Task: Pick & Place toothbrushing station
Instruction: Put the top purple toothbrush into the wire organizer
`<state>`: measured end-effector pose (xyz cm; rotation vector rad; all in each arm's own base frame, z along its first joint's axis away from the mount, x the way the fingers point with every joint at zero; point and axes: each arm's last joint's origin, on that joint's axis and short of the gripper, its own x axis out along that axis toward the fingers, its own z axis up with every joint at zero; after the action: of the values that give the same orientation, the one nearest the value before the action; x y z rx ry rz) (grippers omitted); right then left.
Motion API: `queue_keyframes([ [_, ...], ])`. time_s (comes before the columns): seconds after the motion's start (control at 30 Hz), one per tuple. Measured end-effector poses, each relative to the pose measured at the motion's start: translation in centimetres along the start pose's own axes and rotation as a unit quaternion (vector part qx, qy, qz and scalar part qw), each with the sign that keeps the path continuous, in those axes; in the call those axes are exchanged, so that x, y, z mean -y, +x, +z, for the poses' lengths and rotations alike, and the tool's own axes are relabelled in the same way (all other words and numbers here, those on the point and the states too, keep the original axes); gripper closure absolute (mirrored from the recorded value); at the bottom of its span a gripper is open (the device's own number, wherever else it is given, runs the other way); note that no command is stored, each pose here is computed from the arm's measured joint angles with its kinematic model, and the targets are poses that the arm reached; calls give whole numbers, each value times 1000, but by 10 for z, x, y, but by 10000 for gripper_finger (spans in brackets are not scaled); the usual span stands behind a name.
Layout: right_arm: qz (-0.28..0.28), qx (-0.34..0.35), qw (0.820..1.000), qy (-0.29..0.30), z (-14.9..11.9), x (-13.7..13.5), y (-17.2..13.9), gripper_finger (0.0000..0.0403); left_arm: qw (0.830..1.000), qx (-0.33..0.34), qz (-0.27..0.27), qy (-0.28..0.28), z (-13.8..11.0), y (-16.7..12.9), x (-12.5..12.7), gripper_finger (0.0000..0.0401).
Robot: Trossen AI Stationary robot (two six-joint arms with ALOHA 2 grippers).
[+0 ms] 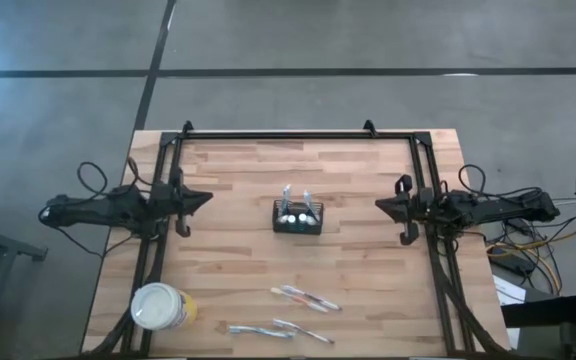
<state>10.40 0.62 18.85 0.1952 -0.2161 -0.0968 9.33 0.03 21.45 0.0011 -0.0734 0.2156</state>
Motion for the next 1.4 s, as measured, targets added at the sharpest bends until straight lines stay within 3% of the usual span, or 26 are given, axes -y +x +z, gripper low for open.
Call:
queue_keyframes([
  [0.97, 6, 31, 999, -23, 7, 0, -4, 390, 1000, 7, 0, 3, 2, -2, -1, 387],
  [1.13, -33, 39, 998, -27, 7, 2, -4, 390, 1000, 9, 0, 2, 3, -2, -1, 387],
  [1.4, -22, 35, 999, -28, 7, 1, -4, 390, 1000, 8, 0, 14, 3, -2, -1, 389],
])
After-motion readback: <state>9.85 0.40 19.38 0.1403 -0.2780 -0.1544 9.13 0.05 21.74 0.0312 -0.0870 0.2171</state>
